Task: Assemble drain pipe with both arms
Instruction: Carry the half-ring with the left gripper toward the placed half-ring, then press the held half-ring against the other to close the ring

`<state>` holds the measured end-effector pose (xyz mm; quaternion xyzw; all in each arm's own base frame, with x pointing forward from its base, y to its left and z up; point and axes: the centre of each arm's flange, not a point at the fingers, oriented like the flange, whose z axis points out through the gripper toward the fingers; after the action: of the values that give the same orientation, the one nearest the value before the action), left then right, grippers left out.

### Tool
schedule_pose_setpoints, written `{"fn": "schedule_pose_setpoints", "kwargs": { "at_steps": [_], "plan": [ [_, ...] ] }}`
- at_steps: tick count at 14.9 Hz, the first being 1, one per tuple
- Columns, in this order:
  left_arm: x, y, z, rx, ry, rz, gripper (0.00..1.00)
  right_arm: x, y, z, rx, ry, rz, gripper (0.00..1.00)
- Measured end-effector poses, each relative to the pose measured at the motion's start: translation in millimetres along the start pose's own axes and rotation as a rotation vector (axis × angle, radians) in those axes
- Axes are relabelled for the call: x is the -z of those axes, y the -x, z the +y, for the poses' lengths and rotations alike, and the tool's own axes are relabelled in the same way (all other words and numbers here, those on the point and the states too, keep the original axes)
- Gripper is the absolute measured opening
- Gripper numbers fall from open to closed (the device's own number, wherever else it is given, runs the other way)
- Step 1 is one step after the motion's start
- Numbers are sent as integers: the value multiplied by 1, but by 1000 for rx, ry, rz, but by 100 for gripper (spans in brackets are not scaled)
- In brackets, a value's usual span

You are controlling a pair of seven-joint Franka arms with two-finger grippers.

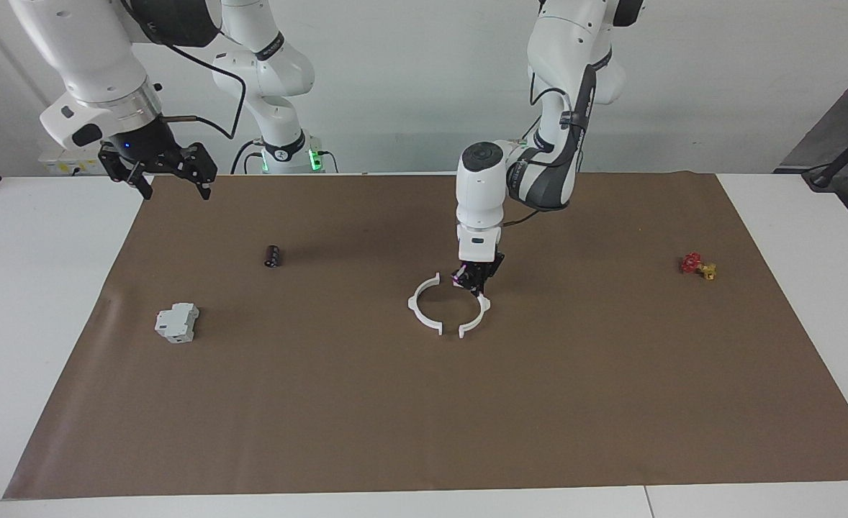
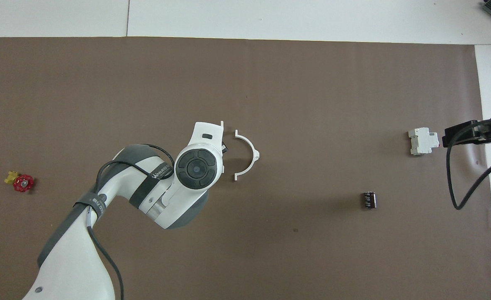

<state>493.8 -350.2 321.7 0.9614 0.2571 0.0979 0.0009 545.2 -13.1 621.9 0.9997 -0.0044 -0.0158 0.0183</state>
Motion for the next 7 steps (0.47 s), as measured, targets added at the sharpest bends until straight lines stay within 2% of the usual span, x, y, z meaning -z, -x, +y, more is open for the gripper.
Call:
{"fn": "schedule_pose_setpoints", "kwargs": {
  "at_steps": [7],
  "plan": [
    [-11, 13, 2, -12, -17, -11, 7, 0, 0, 0, 0, 0, 0, 100]
  ]
}}
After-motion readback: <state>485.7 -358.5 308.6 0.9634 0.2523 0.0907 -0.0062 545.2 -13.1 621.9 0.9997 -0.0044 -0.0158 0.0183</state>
